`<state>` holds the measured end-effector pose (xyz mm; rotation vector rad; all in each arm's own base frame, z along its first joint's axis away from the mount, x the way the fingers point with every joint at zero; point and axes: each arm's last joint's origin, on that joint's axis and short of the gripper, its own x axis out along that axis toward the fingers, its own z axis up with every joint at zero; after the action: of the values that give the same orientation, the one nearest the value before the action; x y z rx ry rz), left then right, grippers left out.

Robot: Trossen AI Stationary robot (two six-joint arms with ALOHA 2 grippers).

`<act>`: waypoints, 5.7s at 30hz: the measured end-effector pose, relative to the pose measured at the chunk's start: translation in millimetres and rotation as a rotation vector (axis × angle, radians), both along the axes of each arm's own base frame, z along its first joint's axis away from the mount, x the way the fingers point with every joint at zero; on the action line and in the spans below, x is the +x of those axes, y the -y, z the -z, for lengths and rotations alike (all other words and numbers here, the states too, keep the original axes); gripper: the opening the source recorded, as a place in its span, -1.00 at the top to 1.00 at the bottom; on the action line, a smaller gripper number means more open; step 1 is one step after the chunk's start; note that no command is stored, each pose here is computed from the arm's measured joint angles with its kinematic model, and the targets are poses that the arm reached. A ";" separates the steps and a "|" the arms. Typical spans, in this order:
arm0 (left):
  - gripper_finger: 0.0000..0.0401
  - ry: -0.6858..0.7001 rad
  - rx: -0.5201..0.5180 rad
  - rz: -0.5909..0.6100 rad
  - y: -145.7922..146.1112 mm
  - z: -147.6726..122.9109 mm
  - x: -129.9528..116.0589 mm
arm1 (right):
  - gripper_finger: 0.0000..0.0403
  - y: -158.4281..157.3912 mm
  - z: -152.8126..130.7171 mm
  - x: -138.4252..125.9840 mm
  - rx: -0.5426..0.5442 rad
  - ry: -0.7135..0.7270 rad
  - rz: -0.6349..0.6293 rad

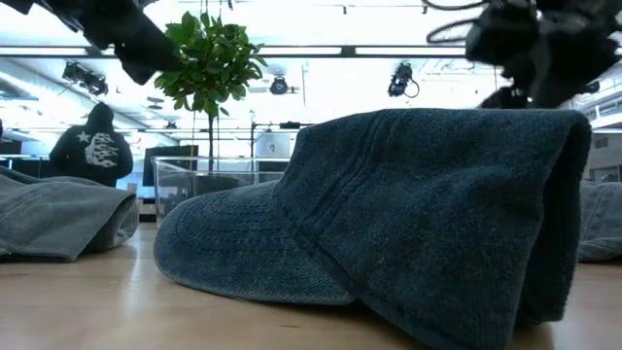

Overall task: Pick & Place hat
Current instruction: Put the right gray cap into the yellow bin, then put the gray cap into the yellow bin

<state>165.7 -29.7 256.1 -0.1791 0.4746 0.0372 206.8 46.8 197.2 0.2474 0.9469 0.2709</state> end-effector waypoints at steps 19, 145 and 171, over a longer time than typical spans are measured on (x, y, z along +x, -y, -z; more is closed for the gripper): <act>0.18 -0.039 0.025 0.051 18.1 12.8 18.0 | -0.01 -14.2 13.8 20.5 -0.312 -0.037 -0.084; 0.44 -0.623 -0.737 -0.483 49.1 28.3 13.9 | 0.49 74.5 -78.0 88.3 -0.382 0.290 0.404; 0.50 -0.881 -0.550 -0.769 91.5 88.1 14.3 | 0.49 74.4 -76.5 87.1 -0.414 0.274 0.371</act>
<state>180.0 -121.3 168.1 -0.8989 1.2681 0.7677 293.9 -27.7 273.8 0.0005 0.6503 -0.2290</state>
